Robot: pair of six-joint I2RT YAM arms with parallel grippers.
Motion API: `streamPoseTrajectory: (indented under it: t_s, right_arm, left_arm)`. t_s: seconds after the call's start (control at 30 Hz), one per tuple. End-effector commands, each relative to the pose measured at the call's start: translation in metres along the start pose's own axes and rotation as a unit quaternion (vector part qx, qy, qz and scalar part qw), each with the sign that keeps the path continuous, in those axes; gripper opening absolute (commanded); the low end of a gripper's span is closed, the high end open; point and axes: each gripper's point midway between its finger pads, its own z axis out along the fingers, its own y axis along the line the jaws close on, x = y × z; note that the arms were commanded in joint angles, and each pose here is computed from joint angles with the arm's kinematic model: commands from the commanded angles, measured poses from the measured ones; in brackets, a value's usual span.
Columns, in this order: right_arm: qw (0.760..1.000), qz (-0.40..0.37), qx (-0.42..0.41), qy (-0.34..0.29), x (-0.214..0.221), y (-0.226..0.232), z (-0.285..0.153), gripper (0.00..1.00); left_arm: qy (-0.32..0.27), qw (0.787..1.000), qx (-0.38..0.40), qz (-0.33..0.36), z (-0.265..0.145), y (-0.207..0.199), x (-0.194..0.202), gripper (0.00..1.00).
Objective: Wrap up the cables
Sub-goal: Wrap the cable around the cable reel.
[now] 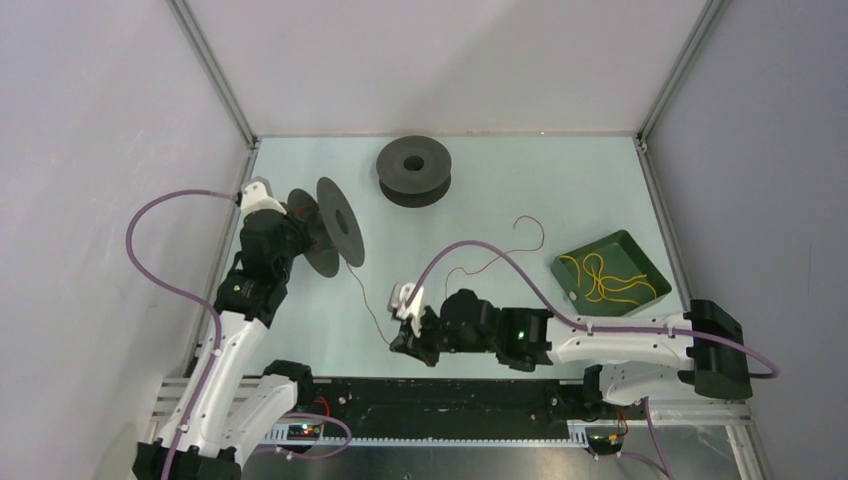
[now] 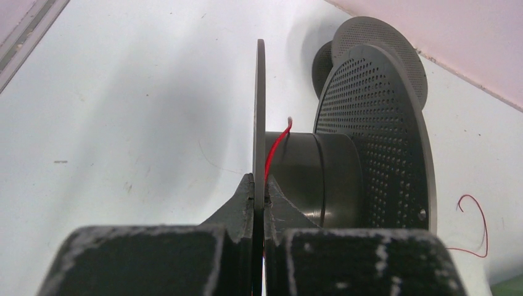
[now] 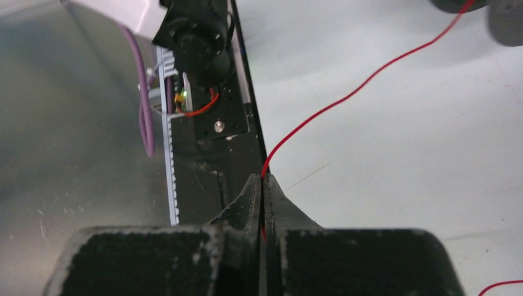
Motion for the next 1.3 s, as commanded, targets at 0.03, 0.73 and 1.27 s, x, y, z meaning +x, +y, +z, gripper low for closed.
streamPoseTrajectory:
  t_s: [0.03, 0.73, 1.27]
  right_arm:
    - [0.999, -0.048, 0.011, -0.001, -0.005, 0.015, 0.003, 0.00]
    - [0.979, -0.069, 0.025, -0.192, -0.188, -0.041, -0.017, 0.00]
    - [0.979, 0.029, 0.145, -0.138, -0.161, -0.211, -0.030, 0.00]
  left_arm:
    - [-0.064, 0.997, 0.020, -0.036, -0.007, -0.014, -0.052, 0.00]
    - [0.057, 0.974, 0.124, 0.179, -0.012, -0.049, 0.042, 0.00]
    - [0.122, 0.889, 0.347, 0.272, -0.065, -0.104, 0.093, 0.00]
